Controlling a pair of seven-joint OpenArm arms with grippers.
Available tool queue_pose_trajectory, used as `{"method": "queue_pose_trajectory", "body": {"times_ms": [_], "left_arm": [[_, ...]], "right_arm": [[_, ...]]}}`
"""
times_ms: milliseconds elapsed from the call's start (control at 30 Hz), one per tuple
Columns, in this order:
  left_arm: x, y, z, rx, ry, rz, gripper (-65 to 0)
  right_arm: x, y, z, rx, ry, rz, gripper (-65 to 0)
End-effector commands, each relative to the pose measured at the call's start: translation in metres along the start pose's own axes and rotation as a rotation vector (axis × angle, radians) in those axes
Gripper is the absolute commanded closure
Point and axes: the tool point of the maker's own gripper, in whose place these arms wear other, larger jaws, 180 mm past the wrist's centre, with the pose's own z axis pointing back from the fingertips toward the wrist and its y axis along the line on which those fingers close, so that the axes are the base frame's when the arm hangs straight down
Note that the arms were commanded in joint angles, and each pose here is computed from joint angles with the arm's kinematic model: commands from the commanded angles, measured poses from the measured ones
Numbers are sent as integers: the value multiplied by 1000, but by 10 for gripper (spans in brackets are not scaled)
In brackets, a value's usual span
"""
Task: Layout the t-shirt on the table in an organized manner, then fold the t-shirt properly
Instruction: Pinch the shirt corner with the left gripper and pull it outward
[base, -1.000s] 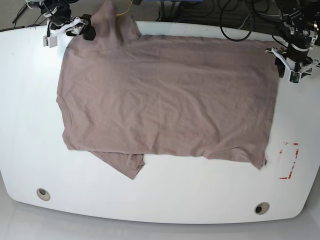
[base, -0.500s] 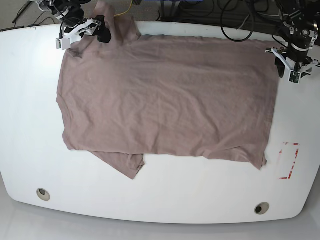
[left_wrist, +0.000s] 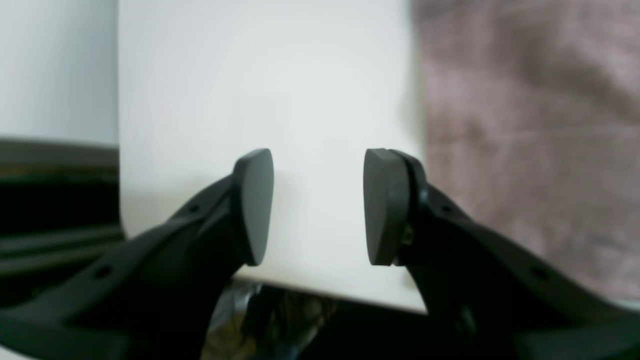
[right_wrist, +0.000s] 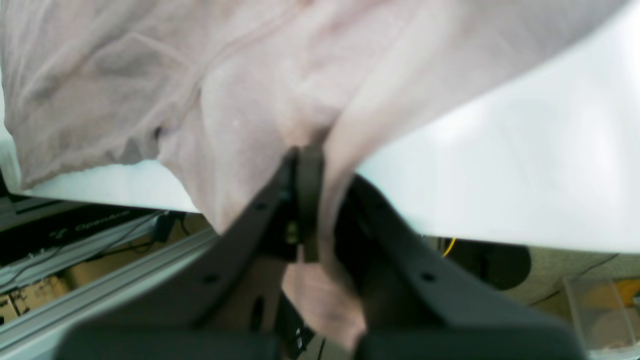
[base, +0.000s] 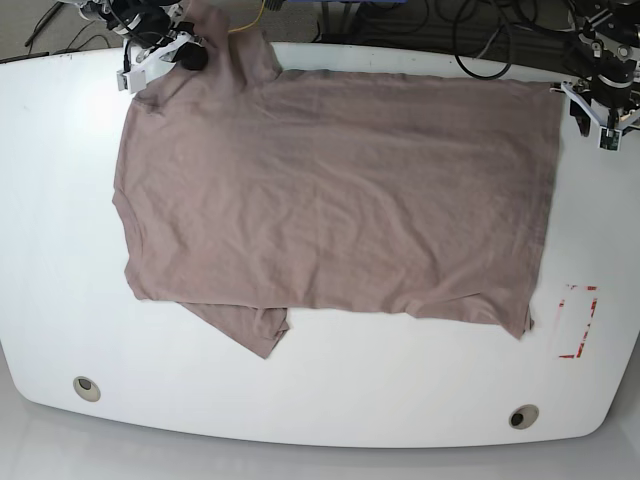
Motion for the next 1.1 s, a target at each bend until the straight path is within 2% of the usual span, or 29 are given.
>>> {"method": "queue_pose_trajectory", "body": {"times_ms": [0, 300, 700, 1067], "left_arm": [[0, 10, 4, 24, 11, -2, -272], [-6, -2, 1, -9, 60, -16, -272], [-29, -19, -4, -52, 111, 29, -272], [-40, -10, 1, -27, 135, 42, -272]], "right_arm": [[-3, -4, 3, -18, 19, 8, 0], [-3, -3, 2, -15, 17, 6, 0], [-2, -3, 2, -16, 17, 11, 0], [2, -2, 1, -12, 10, 15, 0]]}}
